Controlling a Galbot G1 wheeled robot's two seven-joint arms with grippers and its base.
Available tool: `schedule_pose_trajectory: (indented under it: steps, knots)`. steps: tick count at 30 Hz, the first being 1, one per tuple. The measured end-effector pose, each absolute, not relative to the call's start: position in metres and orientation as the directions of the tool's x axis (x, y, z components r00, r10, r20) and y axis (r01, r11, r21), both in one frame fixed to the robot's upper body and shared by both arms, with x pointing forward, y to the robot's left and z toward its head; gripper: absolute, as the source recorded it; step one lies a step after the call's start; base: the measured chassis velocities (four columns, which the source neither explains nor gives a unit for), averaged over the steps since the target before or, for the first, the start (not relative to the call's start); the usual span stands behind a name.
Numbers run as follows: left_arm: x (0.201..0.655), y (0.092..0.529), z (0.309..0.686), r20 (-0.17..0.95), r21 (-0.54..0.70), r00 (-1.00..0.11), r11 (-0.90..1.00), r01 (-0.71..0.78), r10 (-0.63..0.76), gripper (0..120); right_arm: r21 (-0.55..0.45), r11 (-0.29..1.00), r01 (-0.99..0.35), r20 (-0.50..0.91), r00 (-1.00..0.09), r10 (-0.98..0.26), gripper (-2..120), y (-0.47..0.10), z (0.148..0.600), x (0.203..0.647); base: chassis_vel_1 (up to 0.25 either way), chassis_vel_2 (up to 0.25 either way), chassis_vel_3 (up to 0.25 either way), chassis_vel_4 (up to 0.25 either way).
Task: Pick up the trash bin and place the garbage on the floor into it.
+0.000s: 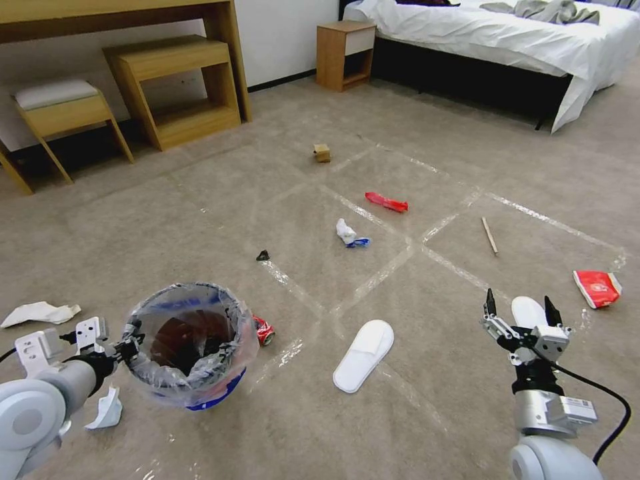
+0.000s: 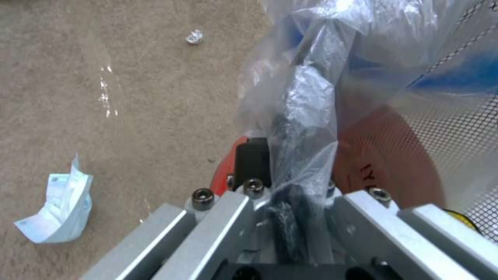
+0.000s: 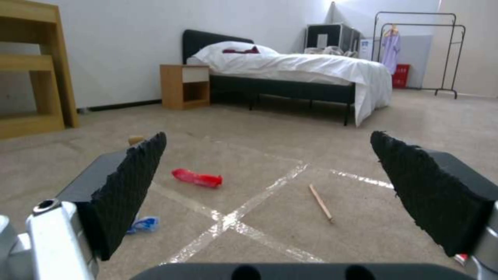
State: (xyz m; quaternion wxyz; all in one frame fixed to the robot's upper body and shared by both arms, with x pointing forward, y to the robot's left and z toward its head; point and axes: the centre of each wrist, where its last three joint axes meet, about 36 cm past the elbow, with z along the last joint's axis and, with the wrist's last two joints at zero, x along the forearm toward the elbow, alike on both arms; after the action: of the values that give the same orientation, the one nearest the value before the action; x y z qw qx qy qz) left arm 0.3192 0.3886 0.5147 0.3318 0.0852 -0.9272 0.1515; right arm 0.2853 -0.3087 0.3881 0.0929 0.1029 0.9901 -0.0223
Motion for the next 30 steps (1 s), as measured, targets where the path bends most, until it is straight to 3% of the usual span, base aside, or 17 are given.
schedule_pose_trajectory:
  steps: [30]
  knots:
    - [0.301, 0.402, 0.511, 0.655, -0.194, -0.743, 0.922, -0.337, -0.134, 1, -0.013, 0.979, 0.205, -0.191, -0.961, 0.199, 100, -0.313, 0.390, 0.288, 0.000, 0.000, 0.000, 0.000]
